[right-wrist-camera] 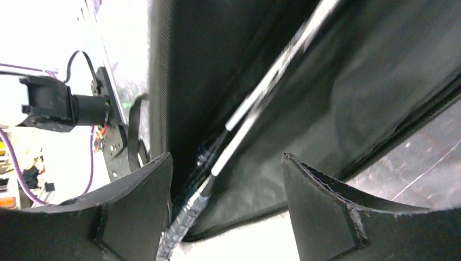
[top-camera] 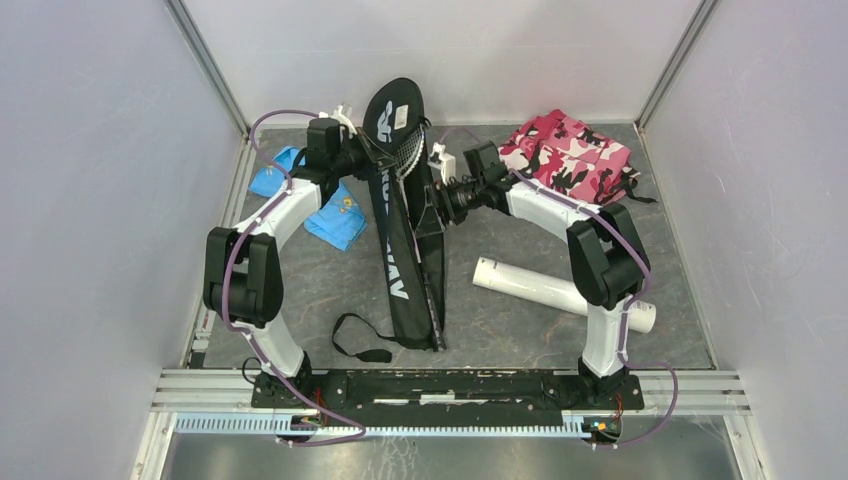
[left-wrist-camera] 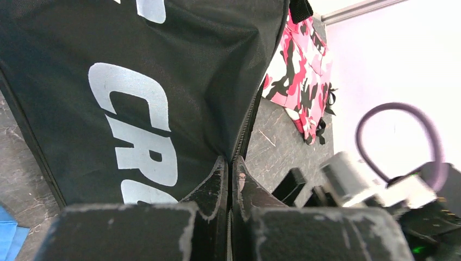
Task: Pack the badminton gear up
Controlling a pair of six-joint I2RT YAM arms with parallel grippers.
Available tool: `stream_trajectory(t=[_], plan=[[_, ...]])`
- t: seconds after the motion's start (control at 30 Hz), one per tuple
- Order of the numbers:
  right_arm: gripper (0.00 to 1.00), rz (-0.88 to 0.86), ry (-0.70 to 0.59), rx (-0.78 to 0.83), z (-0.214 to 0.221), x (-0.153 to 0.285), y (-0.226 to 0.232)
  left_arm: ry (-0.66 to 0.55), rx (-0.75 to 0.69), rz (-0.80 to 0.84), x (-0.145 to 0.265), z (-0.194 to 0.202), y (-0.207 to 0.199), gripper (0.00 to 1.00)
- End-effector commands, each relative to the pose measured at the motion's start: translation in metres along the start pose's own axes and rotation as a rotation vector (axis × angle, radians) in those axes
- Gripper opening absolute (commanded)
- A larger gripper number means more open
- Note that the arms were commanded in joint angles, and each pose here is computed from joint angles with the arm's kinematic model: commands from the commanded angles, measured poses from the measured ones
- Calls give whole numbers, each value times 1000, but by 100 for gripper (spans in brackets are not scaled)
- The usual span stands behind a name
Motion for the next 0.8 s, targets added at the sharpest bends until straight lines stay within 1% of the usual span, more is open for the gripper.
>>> stream_trajectory(t=[0.0,0.1,0.2,0.47,0.6,0.77], plan=[[76,-27,44,23,26,1,6,-76,-57,125,6,-25,-37,2],[71,-60,65,-1,41,-7,8,-76,-53,129,6,-25,-38,2],[68,-86,72,-17,48,-13,11,-72,-51,131,5,-25,-37,2],[66,-111,86,-19,55,-25,21,-68,-46,119,3,-23,-32,2],[63,-100,95,-25,59,-33,19,-67,-45,122,3,-22,-33,2],[54,-103,90,-36,58,-42,16,-65,-46,127,5,-22,-34,2]])
Point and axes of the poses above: each gripper's point midway between its finger pads, its own x axis back along the fingers, its own y axis along the line the jaws close on, z = x × y, the point moved 6 cm from there along x, back along the fingers, and after that the axes turned 10 degrees about x, right-handed, at the moved point
